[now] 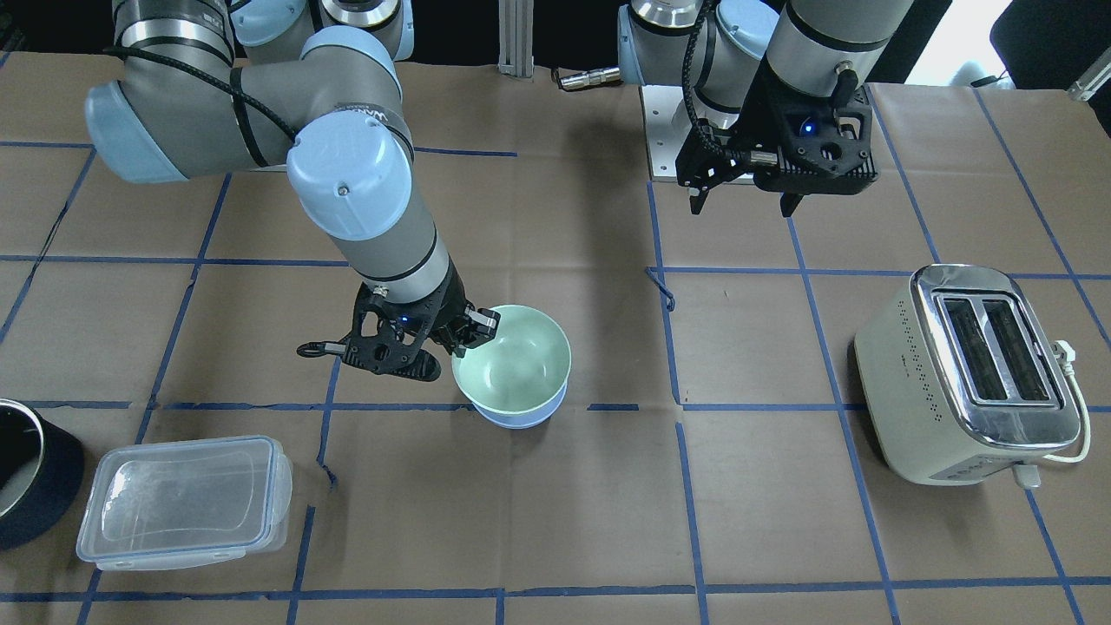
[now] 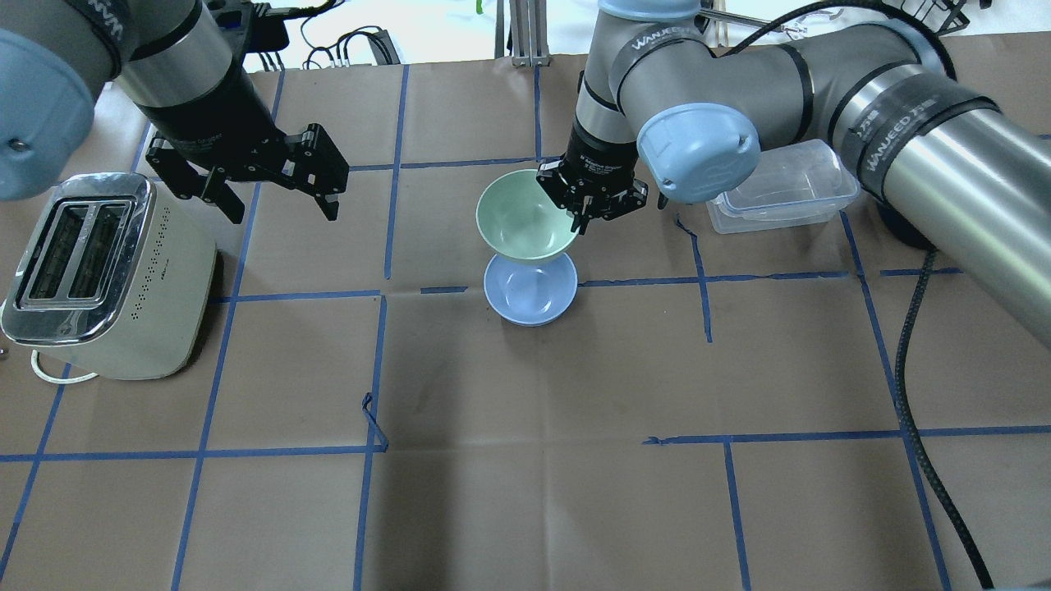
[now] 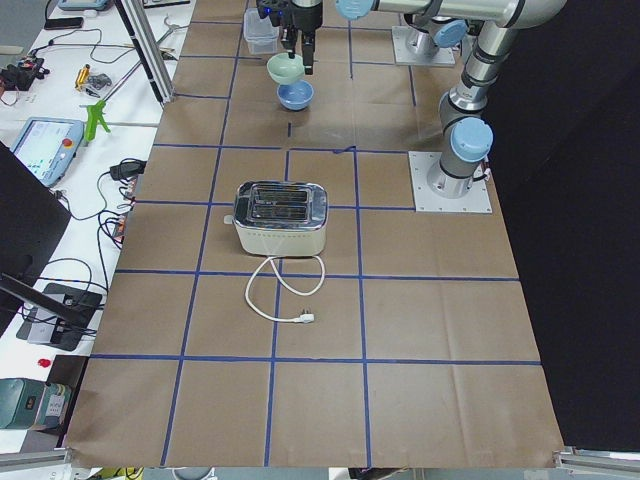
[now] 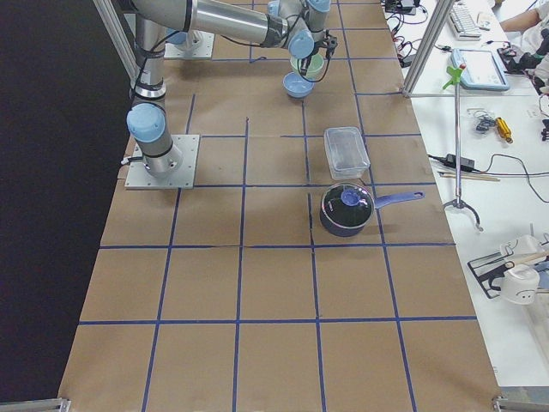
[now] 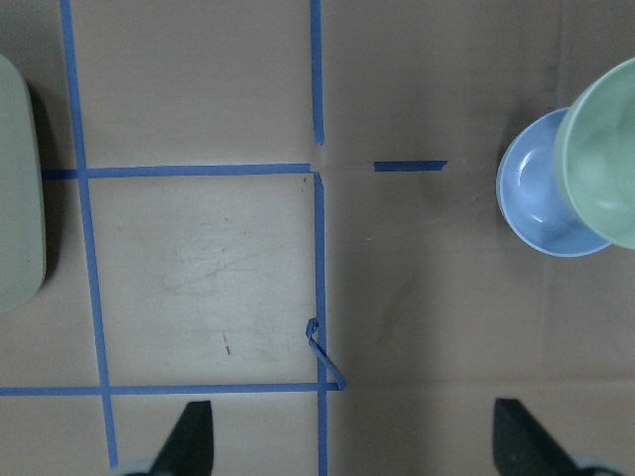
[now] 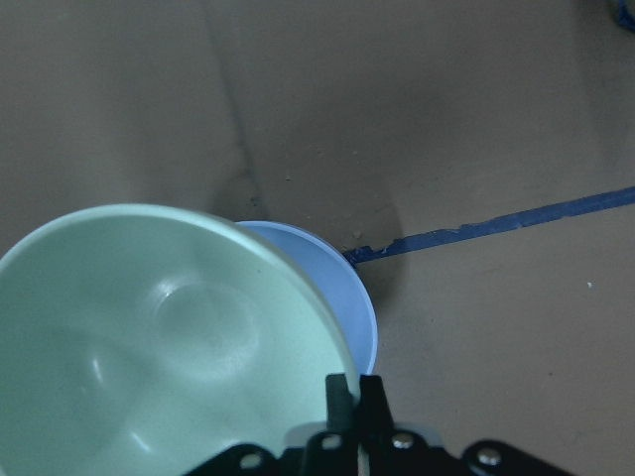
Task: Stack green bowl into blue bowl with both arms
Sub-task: 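Lower the green bowl into the blue bowl and open the right gripper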
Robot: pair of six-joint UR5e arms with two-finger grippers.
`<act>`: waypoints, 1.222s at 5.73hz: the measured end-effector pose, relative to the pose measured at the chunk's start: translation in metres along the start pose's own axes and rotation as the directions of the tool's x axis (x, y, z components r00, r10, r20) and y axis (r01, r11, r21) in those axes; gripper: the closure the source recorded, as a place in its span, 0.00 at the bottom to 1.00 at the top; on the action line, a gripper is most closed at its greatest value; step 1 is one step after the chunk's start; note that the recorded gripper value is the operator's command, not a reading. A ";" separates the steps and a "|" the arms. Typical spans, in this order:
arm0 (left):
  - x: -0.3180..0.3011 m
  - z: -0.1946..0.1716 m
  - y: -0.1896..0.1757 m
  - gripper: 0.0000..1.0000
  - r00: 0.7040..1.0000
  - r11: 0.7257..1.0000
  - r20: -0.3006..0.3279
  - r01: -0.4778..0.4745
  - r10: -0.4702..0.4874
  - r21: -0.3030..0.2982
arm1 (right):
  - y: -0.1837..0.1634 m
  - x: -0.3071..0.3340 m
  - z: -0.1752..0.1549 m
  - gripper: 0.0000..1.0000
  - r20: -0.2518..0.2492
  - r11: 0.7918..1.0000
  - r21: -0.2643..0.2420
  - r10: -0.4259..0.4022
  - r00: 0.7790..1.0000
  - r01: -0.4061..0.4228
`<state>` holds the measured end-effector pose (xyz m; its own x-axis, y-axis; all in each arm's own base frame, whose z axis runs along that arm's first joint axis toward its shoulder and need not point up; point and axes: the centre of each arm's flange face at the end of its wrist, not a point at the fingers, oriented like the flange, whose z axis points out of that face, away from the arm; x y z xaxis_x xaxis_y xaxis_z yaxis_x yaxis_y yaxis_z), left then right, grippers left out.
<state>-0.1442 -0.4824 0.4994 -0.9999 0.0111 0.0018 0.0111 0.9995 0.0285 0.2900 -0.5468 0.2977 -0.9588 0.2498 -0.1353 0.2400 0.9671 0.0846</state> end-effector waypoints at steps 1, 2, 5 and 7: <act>0.000 0.000 0.000 0.02 1.000 1.000 0.000 0.000 0.000 0.000 | 0.007 0.007 0.020 0.93 -0.002 1.000 -0.006 0.001 1.000 -0.001; -0.001 0.000 0.000 0.02 1.000 1.000 -0.001 0.001 -0.001 0.000 | 0.010 0.010 0.028 0.93 -0.002 1.000 -0.008 0.001 1.000 -0.001; -0.001 0.000 0.000 0.02 1.000 1.000 0.001 0.001 -0.001 -0.003 | 0.006 0.006 0.038 0.52 0.041 1.000 0.002 -0.003 0.999 0.003; -0.001 -0.001 0.001 0.02 1.000 1.000 0.001 0.001 -0.001 -0.001 | 0.007 0.006 0.041 0.00 0.043 1.000 -0.013 -0.007 0.999 0.008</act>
<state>-0.1432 -0.4817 0.5004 -0.9999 0.0105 0.0008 0.0105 0.9995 0.0298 0.2922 -0.5366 0.2573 -0.9532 0.2445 -0.1779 0.2305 0.9683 0.0959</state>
